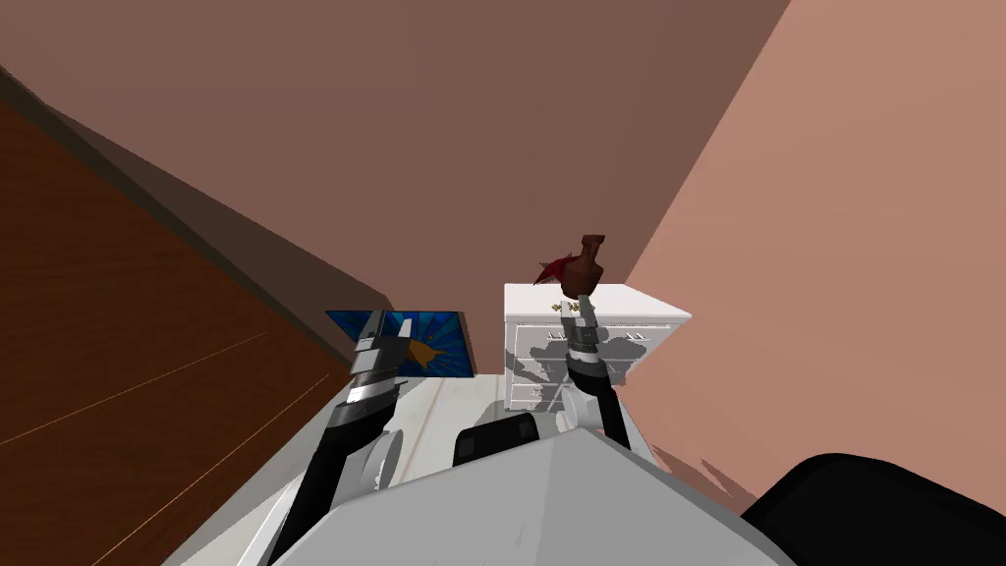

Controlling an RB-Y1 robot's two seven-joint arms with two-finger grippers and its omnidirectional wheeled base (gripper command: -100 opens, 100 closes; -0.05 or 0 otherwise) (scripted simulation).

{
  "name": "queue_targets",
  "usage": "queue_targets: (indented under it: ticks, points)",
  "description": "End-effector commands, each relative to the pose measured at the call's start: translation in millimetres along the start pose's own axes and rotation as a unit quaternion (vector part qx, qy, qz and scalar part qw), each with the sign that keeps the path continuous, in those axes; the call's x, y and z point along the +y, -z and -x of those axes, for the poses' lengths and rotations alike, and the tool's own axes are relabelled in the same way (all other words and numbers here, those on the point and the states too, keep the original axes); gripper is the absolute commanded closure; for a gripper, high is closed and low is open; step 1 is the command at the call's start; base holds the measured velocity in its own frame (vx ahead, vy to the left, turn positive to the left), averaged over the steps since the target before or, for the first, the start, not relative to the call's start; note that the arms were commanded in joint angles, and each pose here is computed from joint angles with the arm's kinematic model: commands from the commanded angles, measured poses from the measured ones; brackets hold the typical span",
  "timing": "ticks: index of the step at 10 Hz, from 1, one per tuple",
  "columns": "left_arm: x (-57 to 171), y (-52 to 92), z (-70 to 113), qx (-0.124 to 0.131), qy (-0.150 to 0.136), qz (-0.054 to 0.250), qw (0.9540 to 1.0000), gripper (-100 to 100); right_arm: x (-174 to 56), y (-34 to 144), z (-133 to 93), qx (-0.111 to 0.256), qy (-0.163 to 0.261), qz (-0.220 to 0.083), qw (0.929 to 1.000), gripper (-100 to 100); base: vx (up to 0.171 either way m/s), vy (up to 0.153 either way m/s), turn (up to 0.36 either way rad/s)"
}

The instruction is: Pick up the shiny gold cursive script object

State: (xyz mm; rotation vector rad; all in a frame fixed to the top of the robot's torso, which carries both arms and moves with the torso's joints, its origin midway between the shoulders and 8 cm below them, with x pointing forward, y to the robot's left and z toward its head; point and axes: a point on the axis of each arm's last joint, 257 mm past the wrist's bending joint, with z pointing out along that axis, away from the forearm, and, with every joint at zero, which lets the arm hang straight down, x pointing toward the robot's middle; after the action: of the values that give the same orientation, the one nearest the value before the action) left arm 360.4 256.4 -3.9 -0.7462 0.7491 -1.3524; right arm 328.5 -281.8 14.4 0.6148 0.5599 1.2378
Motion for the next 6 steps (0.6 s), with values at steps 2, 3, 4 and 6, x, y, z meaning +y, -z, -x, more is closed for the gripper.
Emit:
queue_targets:
  ticks: [2, 3, 4, 6]
  points:
    - [0.0, 0.0, 0.0, 0.000, 0.000, 0.000, 1.0000, 0, 2.7, -0.8, -3.6, 0.034, 0.017, 0.012, 0.9992, -100, -0.032, 0.041, -0.084]
    - [0.0, 0.0, 0.0, 0.000, 0.000, 0.000, 1.0000, 0, 4.0, -1.4, -4.3, 0.048, 0.025, 0.019, 0.9983, -100, -0.051, 0.073, -0.112]
    - [0.0, 0.0, 0.0, 0.000, 0.000, 0.000, 1.0000, 0, 5.4, -2.1, -4.4, 0.062, 0.034, 0.028, 0.9971, -100, -0.048, 0.078, -0.099]
    - [0.0, 0.0, 0.0, 0.000, 0.000, 0.000, 1.0000, 0, 7.0, -2.8, -5.3, 0.082, 0.046, 0.037, 0.9948, -100, -0.017, 0.051, -0.056]
